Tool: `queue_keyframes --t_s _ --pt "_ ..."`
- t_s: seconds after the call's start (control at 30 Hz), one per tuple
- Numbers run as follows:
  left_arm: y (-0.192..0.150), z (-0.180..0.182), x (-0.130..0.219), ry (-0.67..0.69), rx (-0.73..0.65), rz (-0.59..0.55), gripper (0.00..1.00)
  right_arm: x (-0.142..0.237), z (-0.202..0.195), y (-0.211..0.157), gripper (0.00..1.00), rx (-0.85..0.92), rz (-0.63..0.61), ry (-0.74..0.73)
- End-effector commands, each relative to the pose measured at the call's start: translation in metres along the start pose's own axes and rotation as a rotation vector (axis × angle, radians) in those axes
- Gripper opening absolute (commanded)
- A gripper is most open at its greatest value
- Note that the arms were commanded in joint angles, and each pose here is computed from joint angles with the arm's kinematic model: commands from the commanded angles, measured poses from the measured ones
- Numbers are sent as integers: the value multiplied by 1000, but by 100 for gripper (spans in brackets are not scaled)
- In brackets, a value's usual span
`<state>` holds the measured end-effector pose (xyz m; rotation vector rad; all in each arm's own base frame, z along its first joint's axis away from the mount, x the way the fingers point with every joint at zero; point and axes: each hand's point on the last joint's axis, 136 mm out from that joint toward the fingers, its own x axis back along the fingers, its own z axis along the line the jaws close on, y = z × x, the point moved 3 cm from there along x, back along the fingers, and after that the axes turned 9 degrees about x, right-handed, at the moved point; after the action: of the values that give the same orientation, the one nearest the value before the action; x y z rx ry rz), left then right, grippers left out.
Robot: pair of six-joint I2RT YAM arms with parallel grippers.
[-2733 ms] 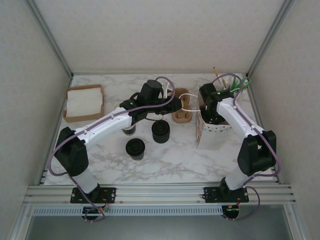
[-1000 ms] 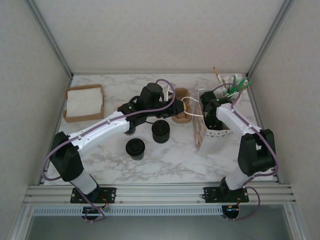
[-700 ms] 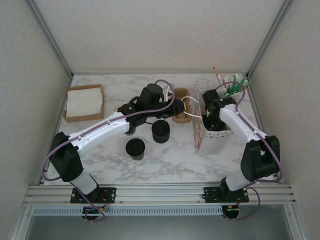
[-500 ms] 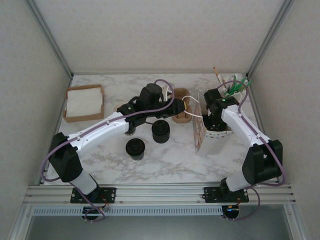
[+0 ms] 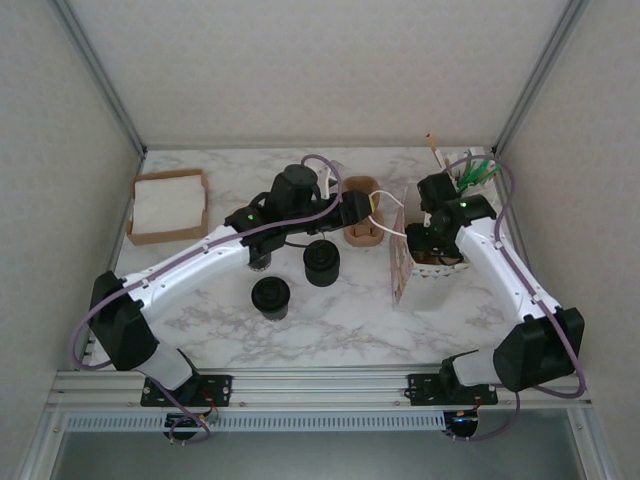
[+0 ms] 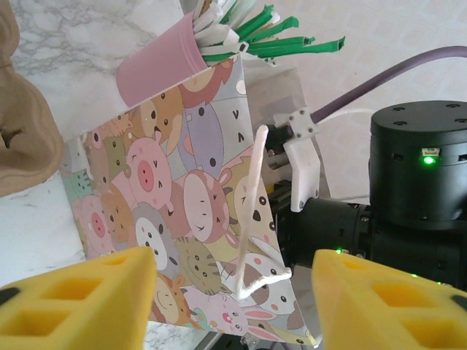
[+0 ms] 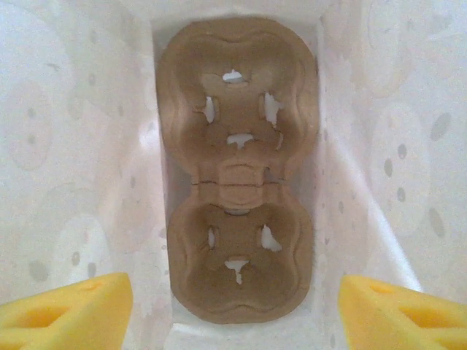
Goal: Pack the takeout coffee
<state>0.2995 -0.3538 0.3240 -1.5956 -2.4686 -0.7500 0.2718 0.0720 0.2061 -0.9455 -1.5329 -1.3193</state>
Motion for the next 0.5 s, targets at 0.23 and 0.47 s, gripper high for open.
queue_keyframes --t_s 0.23,0.47 --pt "4 -14 23 -18 -53 -59 76 36 -6 7 83 -32 -127 7" --pt "10 -11 28 11 -77 -92 82 44 -6 8 84 -44 -166 20"
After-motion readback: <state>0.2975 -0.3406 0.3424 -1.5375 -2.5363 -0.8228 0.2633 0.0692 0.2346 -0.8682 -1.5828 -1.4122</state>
